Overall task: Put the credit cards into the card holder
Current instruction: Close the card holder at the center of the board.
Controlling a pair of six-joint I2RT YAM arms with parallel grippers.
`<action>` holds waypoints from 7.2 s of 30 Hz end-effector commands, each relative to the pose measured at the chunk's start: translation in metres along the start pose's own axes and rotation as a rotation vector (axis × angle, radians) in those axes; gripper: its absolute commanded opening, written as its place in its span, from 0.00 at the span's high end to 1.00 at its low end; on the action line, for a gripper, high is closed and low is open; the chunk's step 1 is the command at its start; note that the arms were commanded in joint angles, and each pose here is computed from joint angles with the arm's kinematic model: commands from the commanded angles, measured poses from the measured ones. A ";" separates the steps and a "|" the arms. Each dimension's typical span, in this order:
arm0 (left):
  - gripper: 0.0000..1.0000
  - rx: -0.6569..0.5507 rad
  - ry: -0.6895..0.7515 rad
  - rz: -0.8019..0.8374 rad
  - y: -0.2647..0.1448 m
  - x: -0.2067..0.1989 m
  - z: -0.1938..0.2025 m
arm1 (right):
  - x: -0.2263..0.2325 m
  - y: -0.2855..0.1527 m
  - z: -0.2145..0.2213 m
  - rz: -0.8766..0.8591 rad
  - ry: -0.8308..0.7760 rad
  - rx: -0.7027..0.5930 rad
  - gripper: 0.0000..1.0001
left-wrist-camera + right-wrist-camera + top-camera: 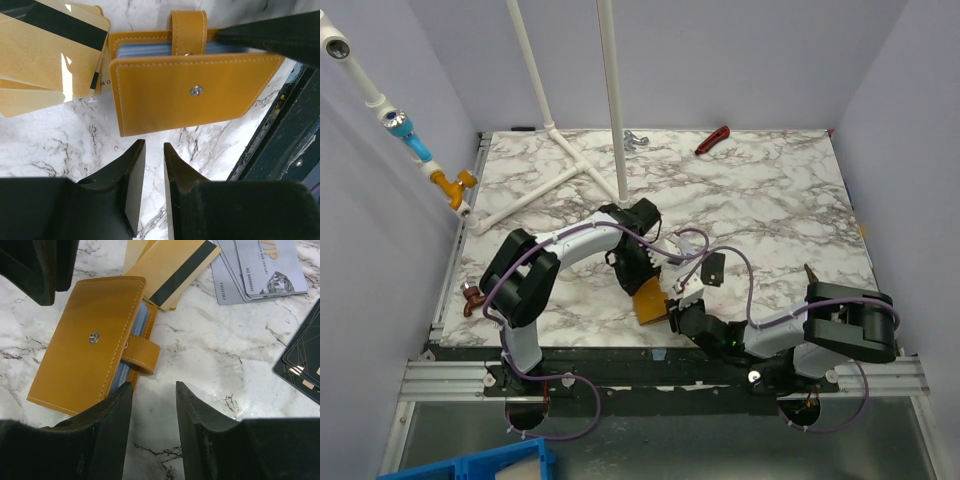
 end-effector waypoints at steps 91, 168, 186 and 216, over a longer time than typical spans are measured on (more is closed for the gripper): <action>0.84 0.044 0.028 0.076 0.016 0.017 0.001 | 0.015 0.043 -0.003 -0.117 -0.186 -0.235 0.83; 0.72 -0.267 0.031 -0.119 -0.043 -0.017 -0.047 | 0.005 -0.020 -0.030 -0.033 0.249 0.059 0.63; 0.76 -0.729 0.250 -0.093 -0.054 -0.042 -0.024 | -0.014 -0.016 -0.084 0.048 0.451 0.177 0.51; 0.64 -0.302 0.570 -0.294 0.040 -0.067 -0.038 | -0.006 0.015 -0.110 0.258 0.458 0.756 0.56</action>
Point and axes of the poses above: each gripper's point midway between its finger pads, its own y axis out along the fingers, its own x axis along the line the jaws close on, z = x × y, the point moved 9 cm from there along -y, back along the fingers, and after that the axes turned 11 degrees about y, right-handed, at the moved point
